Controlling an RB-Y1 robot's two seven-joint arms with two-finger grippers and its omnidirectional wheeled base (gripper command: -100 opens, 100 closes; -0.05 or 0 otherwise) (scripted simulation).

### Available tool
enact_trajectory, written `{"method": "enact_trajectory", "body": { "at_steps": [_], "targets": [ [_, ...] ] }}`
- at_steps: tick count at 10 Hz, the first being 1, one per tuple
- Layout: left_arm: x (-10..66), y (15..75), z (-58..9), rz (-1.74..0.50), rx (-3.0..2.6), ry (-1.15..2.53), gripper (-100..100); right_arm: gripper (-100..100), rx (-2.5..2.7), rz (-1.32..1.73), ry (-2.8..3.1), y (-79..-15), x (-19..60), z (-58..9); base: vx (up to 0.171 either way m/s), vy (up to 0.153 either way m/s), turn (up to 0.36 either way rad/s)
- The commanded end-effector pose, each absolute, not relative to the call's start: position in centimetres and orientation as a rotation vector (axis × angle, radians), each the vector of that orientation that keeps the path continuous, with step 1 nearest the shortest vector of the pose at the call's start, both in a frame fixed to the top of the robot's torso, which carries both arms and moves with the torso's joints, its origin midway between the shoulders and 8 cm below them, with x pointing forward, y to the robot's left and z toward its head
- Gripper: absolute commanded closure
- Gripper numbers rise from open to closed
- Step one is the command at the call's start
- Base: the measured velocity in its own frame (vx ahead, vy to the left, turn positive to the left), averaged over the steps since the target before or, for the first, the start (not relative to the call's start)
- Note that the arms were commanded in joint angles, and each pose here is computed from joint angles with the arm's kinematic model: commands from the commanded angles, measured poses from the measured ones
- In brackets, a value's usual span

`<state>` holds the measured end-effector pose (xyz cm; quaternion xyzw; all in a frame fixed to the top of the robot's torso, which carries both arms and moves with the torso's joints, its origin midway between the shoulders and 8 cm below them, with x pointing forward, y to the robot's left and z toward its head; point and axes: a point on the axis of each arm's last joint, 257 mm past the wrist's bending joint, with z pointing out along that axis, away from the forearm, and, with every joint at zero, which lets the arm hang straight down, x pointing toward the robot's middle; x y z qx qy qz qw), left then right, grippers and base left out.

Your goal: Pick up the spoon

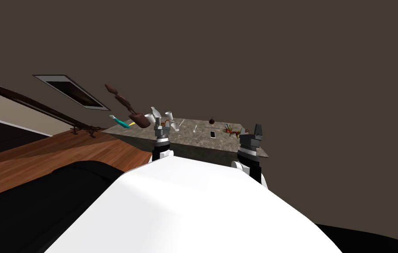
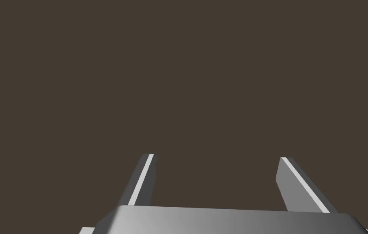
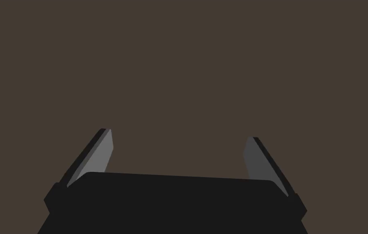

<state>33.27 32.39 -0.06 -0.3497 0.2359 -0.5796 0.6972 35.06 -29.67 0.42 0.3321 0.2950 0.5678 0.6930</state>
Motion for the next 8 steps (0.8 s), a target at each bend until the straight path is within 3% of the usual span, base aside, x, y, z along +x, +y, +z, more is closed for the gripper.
{"method": "enact_trajectory", "body": {
  "at_steps": [1, 8],
  "targets": [
    [33.9, 32.0, -0.3, -1.297, -0.766, 0.572, -100, 0, 0.742, 1.268, 0.659, -29.7, 35.1, 0.4, -0.007, 0.008, -0.019],
    [37.6, 30.3, -3.1, -1.291, -0.75, 0.801, -100, 0, 0.742, 1.268, 0.659, -29.7, 35.1, 0.4, -0.028, 0.032, -0.036]
  ]
}}
